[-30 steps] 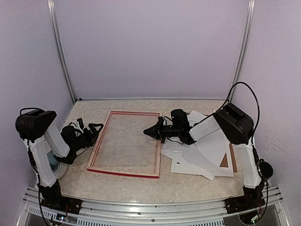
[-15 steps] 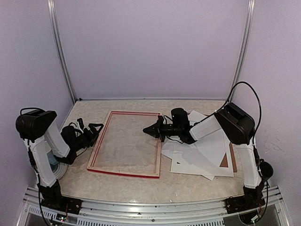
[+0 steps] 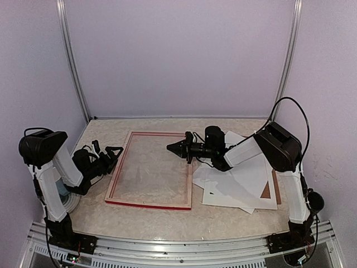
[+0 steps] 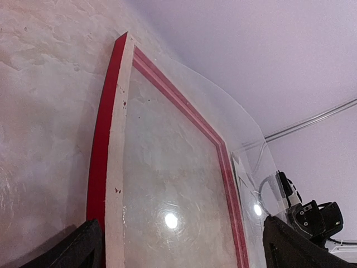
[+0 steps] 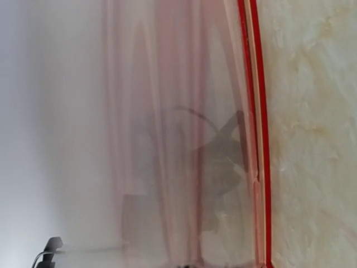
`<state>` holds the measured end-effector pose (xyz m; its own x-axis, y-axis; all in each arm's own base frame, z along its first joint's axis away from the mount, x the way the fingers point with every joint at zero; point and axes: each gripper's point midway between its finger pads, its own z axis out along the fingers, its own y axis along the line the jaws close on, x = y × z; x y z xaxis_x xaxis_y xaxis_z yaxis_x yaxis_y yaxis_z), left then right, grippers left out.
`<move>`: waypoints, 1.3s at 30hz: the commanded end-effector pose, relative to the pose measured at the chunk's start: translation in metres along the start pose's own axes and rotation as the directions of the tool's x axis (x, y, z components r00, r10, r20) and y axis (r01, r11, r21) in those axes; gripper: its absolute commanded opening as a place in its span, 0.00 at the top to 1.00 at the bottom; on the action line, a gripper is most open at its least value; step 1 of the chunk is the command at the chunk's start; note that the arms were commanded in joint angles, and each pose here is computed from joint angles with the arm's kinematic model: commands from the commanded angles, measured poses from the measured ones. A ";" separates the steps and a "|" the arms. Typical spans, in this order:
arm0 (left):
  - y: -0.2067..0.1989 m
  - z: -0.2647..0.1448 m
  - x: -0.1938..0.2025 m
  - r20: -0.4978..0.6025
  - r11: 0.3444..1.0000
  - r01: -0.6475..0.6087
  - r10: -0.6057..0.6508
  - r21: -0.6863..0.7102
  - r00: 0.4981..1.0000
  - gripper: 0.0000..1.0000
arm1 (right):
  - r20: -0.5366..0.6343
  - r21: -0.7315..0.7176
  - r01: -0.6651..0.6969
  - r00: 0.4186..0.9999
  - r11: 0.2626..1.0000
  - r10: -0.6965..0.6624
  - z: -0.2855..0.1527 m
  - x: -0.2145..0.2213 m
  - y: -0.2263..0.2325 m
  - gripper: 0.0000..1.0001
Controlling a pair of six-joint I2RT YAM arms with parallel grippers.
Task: Put the photo into the frame
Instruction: Place the glass panel at the frame body.
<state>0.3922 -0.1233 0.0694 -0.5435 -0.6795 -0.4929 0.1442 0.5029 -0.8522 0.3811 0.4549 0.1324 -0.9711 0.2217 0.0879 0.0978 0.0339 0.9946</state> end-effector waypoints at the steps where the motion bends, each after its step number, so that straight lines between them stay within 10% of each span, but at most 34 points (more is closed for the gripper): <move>1: 0.012 -0.001 0.024 -0.083 0.998 0.047 -0.049 -0.031 0.995 0.01 | -0.040 -0.051 0.012 0.999 0.999 -0.014 0.006 0.012 0.011 1.00; 39: 0.012 -0.001 0.025 -0.086 0.998 0.053 -0.055 -0.029 0.995 0.01 | -0.062 0.058 0.051 0.997 0.997 -0.047 -0.003 0.016 -0.014 1.00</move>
<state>0.3920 -0.1241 0.0698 -0.5456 -0.6813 -0.4881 0.1460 0.4962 -0.8558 0.3726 0.4463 0.1026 -0.9739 0.2142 0.0757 0.1028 0.1185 0.9876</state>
